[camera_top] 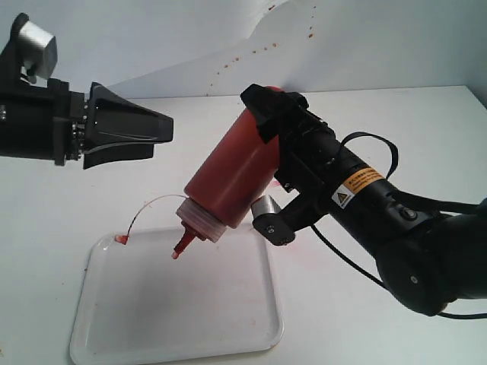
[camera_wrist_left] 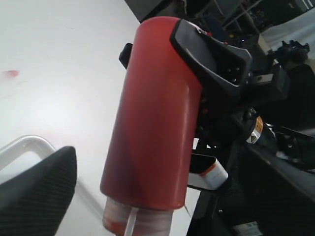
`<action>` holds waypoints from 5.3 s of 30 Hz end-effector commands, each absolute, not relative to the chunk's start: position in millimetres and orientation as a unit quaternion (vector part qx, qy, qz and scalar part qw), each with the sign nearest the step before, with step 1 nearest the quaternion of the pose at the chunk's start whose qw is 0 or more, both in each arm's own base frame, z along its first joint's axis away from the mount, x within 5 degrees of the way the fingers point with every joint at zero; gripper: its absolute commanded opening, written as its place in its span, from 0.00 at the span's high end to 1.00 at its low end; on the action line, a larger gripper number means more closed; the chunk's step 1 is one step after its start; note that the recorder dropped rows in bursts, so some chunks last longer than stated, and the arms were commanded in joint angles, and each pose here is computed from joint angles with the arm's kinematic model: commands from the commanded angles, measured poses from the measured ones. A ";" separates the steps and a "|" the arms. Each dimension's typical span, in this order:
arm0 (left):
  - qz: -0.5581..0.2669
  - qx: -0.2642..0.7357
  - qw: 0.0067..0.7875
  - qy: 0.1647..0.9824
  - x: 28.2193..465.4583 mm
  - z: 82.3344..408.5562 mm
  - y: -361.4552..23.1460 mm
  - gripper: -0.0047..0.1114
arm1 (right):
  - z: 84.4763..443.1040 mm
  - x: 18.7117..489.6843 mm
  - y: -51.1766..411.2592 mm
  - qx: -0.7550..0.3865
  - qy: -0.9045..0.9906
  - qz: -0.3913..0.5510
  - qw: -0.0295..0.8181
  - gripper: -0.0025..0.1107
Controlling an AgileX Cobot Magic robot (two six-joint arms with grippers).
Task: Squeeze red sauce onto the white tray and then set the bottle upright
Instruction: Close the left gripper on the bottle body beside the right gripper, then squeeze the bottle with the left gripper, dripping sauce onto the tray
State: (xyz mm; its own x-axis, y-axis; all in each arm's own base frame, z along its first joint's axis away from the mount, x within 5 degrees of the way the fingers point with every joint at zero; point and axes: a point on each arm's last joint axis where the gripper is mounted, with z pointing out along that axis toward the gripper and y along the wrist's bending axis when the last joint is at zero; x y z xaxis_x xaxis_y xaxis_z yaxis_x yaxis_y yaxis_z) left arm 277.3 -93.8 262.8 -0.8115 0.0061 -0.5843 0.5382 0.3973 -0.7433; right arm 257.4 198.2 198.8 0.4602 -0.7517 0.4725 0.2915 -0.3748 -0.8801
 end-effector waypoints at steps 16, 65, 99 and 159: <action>-0.543 0.259 0.180 0.778 295.1 230.2 -151.7 0.25 | 210.3 256.2 201.0 -0.649 0.150 -0.505 0.549 0.98; -0.578 0.222 0.167 0.767 306.4 211.4 -157.8 0.96 | 212.2 255.6 201.5 -0.642 0.143 -0.509 0.555 0.98; -0.583 0.239 0.210 0.748 309.6 215.2 -158.8 0.08 | 209.0 257.3 199.6 -0.652 0.158 -0.503 0.544 0.98; -0.601 0.223 0.198 0.741 306.4 216.3 -172.0 0.96 | 208.7 258.5 197.9 -0.651 0.171 -0.505 0.541 0.98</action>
